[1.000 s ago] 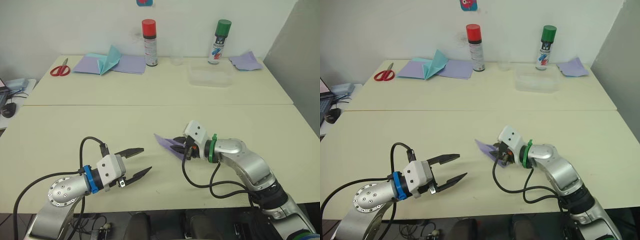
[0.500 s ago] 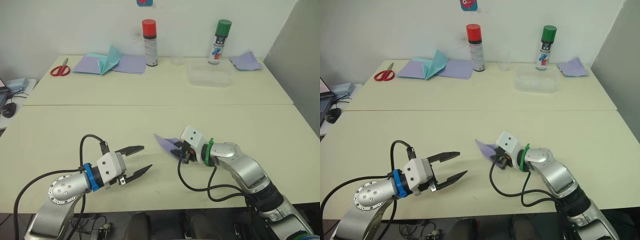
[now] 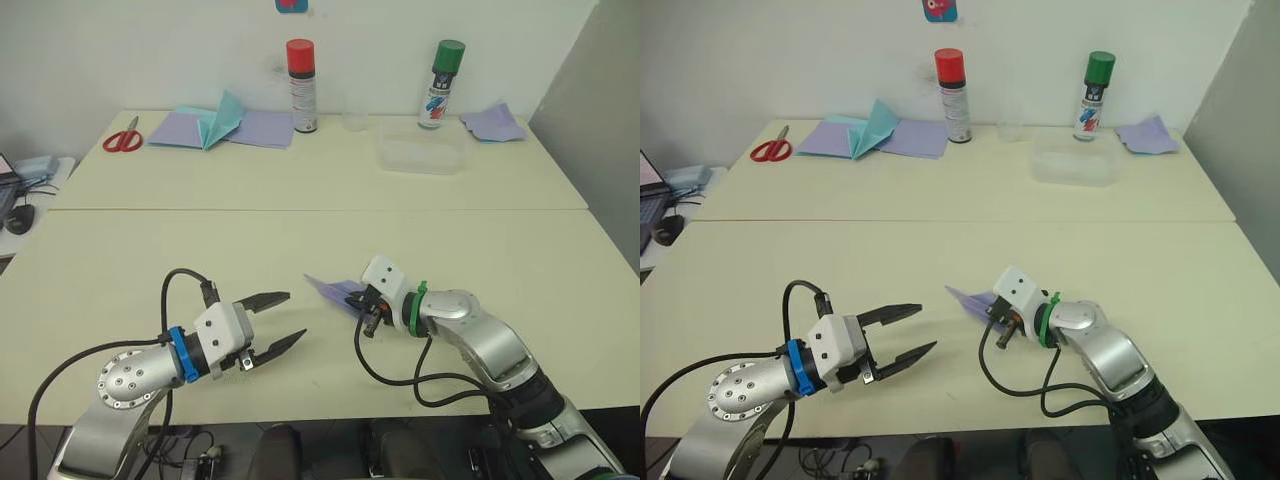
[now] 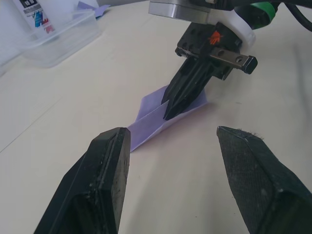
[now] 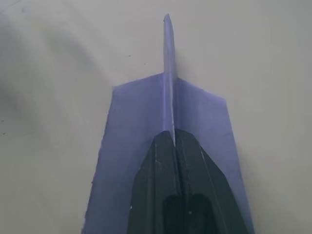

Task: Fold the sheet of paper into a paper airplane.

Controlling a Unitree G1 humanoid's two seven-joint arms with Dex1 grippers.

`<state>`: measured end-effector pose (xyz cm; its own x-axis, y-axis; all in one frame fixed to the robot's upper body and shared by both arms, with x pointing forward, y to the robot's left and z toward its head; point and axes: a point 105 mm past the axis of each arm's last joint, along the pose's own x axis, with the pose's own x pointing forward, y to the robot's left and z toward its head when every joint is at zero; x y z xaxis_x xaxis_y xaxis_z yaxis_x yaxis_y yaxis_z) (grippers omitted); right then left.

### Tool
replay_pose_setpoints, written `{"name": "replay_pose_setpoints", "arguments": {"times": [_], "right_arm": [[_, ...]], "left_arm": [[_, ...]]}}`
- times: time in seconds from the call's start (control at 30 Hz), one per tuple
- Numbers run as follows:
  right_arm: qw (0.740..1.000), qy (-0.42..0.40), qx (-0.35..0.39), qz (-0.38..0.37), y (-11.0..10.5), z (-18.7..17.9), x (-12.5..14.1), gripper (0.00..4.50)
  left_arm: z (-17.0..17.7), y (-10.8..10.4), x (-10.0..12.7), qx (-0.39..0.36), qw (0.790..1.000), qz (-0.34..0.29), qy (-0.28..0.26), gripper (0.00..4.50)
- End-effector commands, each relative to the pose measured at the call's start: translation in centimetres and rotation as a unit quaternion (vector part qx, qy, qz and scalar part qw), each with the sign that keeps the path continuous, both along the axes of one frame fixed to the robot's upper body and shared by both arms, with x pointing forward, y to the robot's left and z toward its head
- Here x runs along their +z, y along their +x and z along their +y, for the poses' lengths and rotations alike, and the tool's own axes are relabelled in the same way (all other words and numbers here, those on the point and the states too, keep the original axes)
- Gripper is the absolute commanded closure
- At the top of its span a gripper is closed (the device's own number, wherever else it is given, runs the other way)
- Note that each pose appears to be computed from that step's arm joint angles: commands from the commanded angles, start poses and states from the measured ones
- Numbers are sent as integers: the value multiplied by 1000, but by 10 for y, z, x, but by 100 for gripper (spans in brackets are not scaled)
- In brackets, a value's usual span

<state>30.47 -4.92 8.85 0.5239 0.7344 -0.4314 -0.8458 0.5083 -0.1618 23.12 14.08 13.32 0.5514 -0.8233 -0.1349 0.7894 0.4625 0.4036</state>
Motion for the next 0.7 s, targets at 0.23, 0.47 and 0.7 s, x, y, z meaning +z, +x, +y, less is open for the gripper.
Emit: {"name": "replay_pose_setpoints", "arguments": {"times": [0.23, 0.47, 0.7], "right_arm": [[979, 78, -178, -65, 25, -90, 58, 447], [922, 37, -385, -23, 45, -183, 38, 447], [911, 31, -410, 22, 54, -196, 20, 447]], "left_arm": [[-41, 8, 51, -102, 994, 24, -21, 134], [-70, 37, 54, -129, 991, 28, 6, 134], [-77, 53, 45, -125, 992, 21, 6, 134]]}}
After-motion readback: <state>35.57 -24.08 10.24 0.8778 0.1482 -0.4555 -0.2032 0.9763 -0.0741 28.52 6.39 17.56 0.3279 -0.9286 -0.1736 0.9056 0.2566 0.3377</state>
